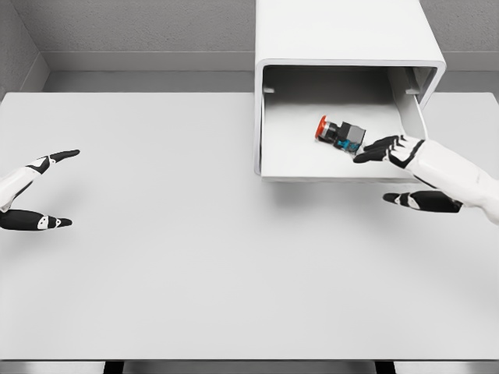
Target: Slide open multi-storey tabletop storage cabinets and put open load switch and slide close multi-storey tabletop storage cabinets
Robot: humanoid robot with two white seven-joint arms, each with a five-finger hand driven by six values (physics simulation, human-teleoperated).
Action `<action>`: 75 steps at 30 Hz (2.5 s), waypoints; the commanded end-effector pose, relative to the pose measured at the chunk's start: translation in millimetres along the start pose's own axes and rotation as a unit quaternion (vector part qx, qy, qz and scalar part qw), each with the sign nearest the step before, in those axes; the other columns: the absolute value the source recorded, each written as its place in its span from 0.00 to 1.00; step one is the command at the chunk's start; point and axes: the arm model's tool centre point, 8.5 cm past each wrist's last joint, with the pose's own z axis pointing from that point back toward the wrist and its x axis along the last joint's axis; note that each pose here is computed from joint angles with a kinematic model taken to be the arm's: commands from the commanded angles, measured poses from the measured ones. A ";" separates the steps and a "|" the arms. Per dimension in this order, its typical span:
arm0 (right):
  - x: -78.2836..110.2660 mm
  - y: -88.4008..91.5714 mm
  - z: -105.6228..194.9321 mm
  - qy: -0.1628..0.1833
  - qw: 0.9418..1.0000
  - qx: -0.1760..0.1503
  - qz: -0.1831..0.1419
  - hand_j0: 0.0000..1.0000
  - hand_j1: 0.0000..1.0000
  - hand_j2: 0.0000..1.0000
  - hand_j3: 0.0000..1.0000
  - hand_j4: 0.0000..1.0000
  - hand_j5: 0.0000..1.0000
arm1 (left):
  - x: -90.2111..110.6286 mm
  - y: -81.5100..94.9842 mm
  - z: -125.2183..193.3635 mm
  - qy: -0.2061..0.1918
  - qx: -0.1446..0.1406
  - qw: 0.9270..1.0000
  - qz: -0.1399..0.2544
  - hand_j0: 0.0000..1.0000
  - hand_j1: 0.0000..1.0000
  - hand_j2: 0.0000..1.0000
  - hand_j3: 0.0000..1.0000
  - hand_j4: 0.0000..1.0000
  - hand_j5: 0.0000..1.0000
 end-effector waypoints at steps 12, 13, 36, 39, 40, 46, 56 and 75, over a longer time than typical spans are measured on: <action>-3.4 17.5 23.4 0.026 0.998 0.052 -0.014 0.64 0.64 0.64 0.64 0.64 0.64 | 0.2 1.0 0.2 -0.001 0.003 1.000 0.003 1.00 1.00 1.00 1.00 1.00 1.00; -3.5 20.4 25.7 0.028 0.998 0.057 -0.017 0.65 0.65 0.65 0.65 0.65 0.65 | 0.2 1.0 0.2 -0.001 0.003 1.000 0.003 1.00 1.00 1.00 1.00 1.00 1.00; -6.9 -21.6 40.9 0.044 0.999 0.026 0.005 0.49 0.49 0.49 0.49 0.49 0.49 | -2.1 3.4 3.3 0.004 0.007 1.000 0.002 1.00 1.00 1.00 1.00 1.00 1.00; -7.3 -13.6 44.9 0.049 0.998 0.037 -0.003 0.50 0.50 0.50 0.50 0.50 0.50 | -2.1 3.3 3.3 0.005 0.006 1.000 0.001 1.00 1.00 1.00 1.00 1.00 1.00; -7.4 -10.2 46.2 0.051 0.998 0.041 -0.004 0.51 0.51 0.51 0.51 0.51 0.51 | -1.9 3.9 3.0 0.004 0.007 1.000 0.001 1.00 1.00 1.00 1.00 1.00 1.00; -7.1 9.4 42.4 0.052 0.998 0.045 0.000 0.53 0.53 0.53 0.53 0.53 0.53 | -2.1 3.3 3.3 0.005 0.006 1.000 0.001 1.00 1.00 1.00 1.00 1.00 1.00; -0.4 31.2 13.2 0.025 0.999 0.020 -0.006 0.55 0.55 0.55 0.55 0.55 0.55 | -5.1 2.3 4.7 0.009 0.006 1.000 0.005 1.00 1.00 1.00 1.00 1.00 1.00; 4.2 33.5 -34.3 -0.014 1.000 -0.007 0.011 0.55 0.55 0.55 0.55 0.55 0.55 | -4.7 2.5 4.5 0.008 0.006 1.000 0.004 1.00 1.00 1.00 1.00 1.00 1.00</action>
